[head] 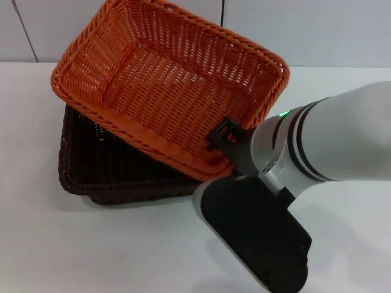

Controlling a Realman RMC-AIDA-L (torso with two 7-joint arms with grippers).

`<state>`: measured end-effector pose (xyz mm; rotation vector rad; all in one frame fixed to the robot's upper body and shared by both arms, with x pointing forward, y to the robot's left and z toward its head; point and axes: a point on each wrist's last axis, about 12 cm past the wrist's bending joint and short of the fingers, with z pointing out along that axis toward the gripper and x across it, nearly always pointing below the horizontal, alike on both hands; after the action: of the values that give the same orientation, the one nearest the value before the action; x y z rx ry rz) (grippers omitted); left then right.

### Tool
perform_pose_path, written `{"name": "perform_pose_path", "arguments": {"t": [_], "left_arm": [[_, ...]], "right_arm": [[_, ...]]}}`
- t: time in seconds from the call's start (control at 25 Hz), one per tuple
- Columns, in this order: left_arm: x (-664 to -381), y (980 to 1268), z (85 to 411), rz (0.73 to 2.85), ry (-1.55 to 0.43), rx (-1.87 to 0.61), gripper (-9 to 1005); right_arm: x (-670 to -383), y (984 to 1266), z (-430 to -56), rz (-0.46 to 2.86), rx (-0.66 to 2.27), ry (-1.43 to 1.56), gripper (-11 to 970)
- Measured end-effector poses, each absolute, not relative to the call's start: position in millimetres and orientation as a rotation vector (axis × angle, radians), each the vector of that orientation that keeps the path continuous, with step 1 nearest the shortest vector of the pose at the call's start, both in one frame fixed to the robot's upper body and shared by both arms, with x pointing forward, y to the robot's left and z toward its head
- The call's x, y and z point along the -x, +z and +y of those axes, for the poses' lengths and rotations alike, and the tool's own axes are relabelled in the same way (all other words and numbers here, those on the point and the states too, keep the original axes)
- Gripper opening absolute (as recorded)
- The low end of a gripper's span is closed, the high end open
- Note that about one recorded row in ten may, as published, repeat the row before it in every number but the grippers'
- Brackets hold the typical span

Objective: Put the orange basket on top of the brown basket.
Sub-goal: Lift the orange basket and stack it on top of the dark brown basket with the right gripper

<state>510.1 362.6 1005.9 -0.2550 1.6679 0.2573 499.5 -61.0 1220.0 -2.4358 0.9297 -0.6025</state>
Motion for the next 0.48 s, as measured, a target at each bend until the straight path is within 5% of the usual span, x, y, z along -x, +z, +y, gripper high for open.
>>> {"name": "perform_pose_path", "arguments": {"t": [0.08,0.48], "left_arm": [[-510,1005,363,1.675,0.261,0.251,778],[-513,1004,364,1.694,0.266,0.239,778]], "right_arm": [[-494,1224,-61,0.933,2.419,-0.586,493],[-470,1234,-62,0.953,2.380,-0.521,494]]}}
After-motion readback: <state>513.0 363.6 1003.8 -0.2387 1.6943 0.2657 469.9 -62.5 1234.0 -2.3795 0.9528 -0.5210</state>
